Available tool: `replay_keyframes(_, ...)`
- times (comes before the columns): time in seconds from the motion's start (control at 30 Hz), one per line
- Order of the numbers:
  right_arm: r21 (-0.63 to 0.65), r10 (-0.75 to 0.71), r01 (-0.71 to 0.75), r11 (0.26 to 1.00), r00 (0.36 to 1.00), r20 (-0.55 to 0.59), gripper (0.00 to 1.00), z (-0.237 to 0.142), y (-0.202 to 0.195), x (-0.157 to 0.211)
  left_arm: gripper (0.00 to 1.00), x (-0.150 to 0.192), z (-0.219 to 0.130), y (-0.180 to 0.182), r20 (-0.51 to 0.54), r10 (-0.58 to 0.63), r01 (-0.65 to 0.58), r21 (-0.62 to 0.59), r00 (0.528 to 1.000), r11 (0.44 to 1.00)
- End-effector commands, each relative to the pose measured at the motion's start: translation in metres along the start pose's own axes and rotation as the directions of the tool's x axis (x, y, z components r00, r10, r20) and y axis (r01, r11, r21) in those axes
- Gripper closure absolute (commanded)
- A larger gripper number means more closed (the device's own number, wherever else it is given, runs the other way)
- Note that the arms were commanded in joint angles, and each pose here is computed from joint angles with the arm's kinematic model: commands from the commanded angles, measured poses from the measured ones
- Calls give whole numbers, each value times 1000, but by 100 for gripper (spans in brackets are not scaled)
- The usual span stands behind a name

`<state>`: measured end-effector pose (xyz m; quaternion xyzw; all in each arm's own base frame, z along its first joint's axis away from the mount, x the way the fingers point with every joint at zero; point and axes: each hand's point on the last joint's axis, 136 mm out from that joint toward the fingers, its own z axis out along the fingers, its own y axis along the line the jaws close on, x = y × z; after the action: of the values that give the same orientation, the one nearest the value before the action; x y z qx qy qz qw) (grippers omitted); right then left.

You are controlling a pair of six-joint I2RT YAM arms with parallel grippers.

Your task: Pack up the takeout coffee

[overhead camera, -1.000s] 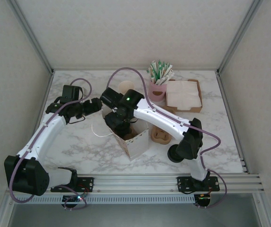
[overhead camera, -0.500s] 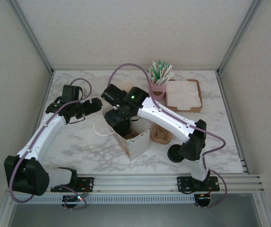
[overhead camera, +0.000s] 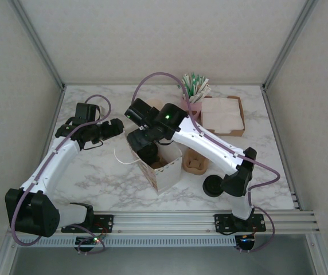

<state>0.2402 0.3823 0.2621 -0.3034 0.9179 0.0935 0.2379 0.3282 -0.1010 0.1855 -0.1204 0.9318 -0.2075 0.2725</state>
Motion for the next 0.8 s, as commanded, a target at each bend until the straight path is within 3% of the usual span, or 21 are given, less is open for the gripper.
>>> replay_keyframes(0.0, -2, -16, 17, 1000, 999, 52, 12, -27, -1, -4, 13, -2, -4, -5, -1, 21, -21, -1, 1000, 1000)
replay_keyframes(0.77, 15, -27, 25, 1000, 987, 157, 14, -74, -10, -10, 13, -2, -3, -6, -3, 23, -23, 0, 1000, 1000)
